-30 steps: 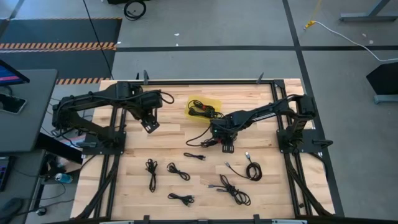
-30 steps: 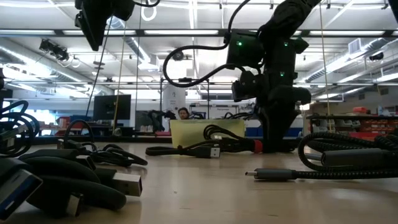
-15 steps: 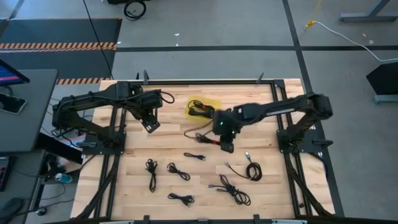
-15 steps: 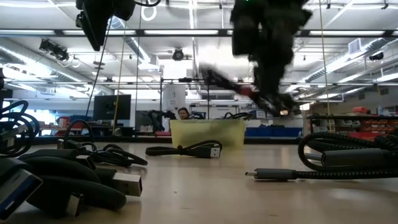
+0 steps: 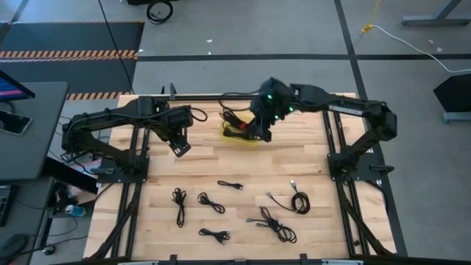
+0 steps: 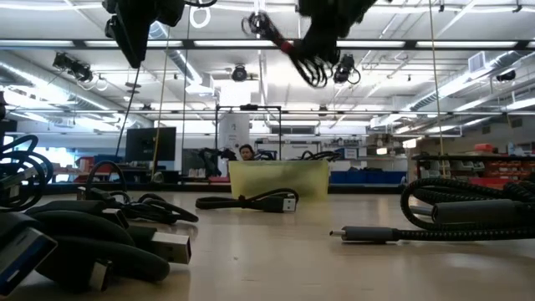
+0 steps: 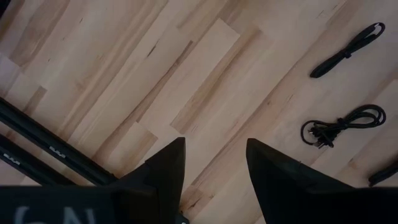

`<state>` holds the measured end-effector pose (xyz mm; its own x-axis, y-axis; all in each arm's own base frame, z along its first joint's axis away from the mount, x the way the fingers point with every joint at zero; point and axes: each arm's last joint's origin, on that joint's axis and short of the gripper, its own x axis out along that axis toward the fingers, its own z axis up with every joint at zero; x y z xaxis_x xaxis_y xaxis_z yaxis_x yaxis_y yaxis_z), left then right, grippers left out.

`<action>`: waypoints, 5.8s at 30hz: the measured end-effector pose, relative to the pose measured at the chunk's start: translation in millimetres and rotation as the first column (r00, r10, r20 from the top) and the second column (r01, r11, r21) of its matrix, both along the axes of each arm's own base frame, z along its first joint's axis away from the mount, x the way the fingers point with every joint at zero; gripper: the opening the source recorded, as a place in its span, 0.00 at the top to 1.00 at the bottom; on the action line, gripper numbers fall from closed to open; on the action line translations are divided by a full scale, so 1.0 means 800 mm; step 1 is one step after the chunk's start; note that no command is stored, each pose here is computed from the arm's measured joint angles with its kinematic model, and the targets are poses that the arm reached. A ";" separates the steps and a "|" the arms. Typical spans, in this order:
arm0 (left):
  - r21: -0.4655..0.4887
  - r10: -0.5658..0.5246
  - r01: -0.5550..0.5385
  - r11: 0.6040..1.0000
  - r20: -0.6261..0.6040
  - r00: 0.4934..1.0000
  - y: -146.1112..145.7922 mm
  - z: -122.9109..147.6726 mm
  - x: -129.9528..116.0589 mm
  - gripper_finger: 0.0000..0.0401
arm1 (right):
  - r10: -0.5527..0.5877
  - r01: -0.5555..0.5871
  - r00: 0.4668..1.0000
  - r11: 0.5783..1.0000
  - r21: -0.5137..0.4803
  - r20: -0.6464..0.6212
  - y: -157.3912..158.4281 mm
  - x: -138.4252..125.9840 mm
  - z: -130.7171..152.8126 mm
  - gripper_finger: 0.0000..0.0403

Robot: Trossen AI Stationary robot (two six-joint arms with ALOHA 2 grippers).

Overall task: Pick and place USB-C Cables
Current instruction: Put the black charger cable into the yellow bin

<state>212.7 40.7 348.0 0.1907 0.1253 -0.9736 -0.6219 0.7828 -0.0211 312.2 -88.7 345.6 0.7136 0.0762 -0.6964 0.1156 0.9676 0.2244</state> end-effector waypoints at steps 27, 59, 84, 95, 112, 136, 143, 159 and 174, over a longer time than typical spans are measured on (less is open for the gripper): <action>0.007 0.000 0.000 1.000 0.040 0.999 0.001 0.001 0.005 0.56 | 0.101 -0.091 0.903 0.995 0.045 -0.417 -0.132 0.076 -0.141 0.96; 0.008 -0.001 0.001 1.000 0.042 0.999 0.001 0.001 0.005 0.56 | 0.082 -0.080 0.848 0.996 0.026 -0.523 -0.130 0.080 -0.132 0.70; 0.235 -0.582 0.546 0.804 0.124 0.804 -0.034 -0.018 0.073 0.56 | -0.101 0.076 0.992 0.960 -0.269 -0.078 -0.057 -0.051 0.159 0.70; 0.253 -0.705 0.662 0.705 0.157 0.691 -0.075 -0.115 0.145 0.56 | -0.100 0.153 0.982 0.918 -0.367 0.158 -0.019 -0.129 0.224 0.70; 0.194 -0.797 0.774 0.603 0.099 0.596 -0.145 -0.224 0.197 0.56 | -0.078 0.183 0.968 0.872 -0.453 0.239 -0.003 -0.171 0.247 0.70; 0.100 -0.787 0.780 0.617 0.091 0.611 -0.134 -0.259 0.206 0.56 | -0.079 0.187 0.967 0.867 -0.463 0.242 -0.001 -0.174 0.248 0.70; 0.089 -0.774 0.769 0.634 0.085 0.628 -0.128 -0.266 0.209 0.59 | -0.080 0.193 0.964 0.865 -0.463 0.253 0.000 -0.178 0.250 0.70; 0.184 -0.583 0.580 0.794 -0.038 0.811 -0.060 -0.156 0.218 0.96 | -0.118 0.222 0.964 0.850 -0.478 0.238 0.001 -0.182 0.250 0.70; 0.413 -0.675 0.635 0.653 -0.062 0.735 0.066 -0.070 0.217 0.96 | -0.169 0.264 0.954 0.867 -0.423 0.249 0.001 -0.182 0.249 0.70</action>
